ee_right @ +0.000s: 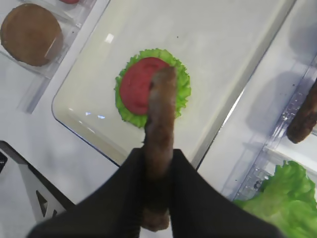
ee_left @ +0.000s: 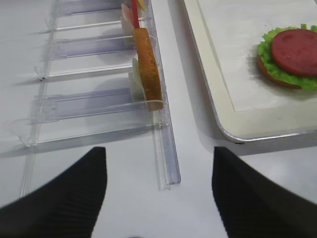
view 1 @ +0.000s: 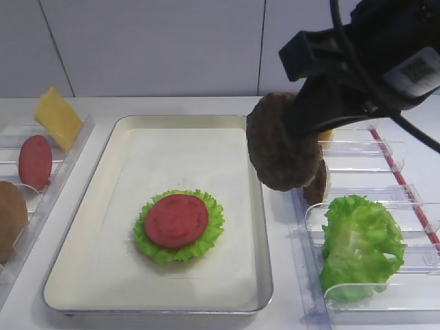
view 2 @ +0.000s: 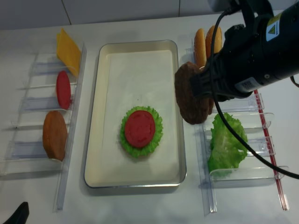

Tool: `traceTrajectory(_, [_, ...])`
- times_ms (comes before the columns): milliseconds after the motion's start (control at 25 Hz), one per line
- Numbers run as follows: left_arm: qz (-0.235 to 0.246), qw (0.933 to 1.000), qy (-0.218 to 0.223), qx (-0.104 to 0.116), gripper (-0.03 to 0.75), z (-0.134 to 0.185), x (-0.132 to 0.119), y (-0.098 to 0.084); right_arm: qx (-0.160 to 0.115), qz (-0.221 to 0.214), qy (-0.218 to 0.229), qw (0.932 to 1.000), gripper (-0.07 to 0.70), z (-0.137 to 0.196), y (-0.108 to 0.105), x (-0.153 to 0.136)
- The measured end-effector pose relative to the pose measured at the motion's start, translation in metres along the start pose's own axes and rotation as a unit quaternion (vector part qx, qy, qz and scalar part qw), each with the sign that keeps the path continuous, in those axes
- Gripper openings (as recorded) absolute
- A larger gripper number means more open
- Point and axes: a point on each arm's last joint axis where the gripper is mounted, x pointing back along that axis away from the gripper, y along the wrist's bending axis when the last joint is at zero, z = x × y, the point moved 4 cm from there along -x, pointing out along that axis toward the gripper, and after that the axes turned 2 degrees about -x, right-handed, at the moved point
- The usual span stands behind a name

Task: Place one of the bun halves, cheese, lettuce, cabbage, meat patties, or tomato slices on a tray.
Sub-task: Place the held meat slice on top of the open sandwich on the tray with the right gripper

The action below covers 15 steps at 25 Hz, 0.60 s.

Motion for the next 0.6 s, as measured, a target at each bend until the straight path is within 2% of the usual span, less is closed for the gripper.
traceTrajectory(120, [0.0, 1.0, 0.0, 0.0, 0.429, 0.0, 0.0, 0.0, -0.003, -0.011, 0.009, 0.9999, 0.139, 0.001, 0.002, -0.003])
traceTrajectory(280, [0.0, 1.0, 0.0, 0.0, 0.43, 0.0, 0.0, 0.0, -0.013, -0.042, 0.059, 0.9973, 0.139, 0.005, 0.005, -0.021])
traceTrajectory(480, [0.0, 1.0, 0.0, 0.0, 0.43, 0.0, 0.0, 0.0, -0.018, -0.094, 0.122, 0.9879, 0.139, 0.0, 0.011, -0.048])
traceTrajectory(600, [0.0, 1.0, 0.0, 0.0, 0.43, 0.0, 0.0, 0.0, -0.011, -0.135, 0.122, 0.9833, 0.139, -0.016, 0.02, -0.055])
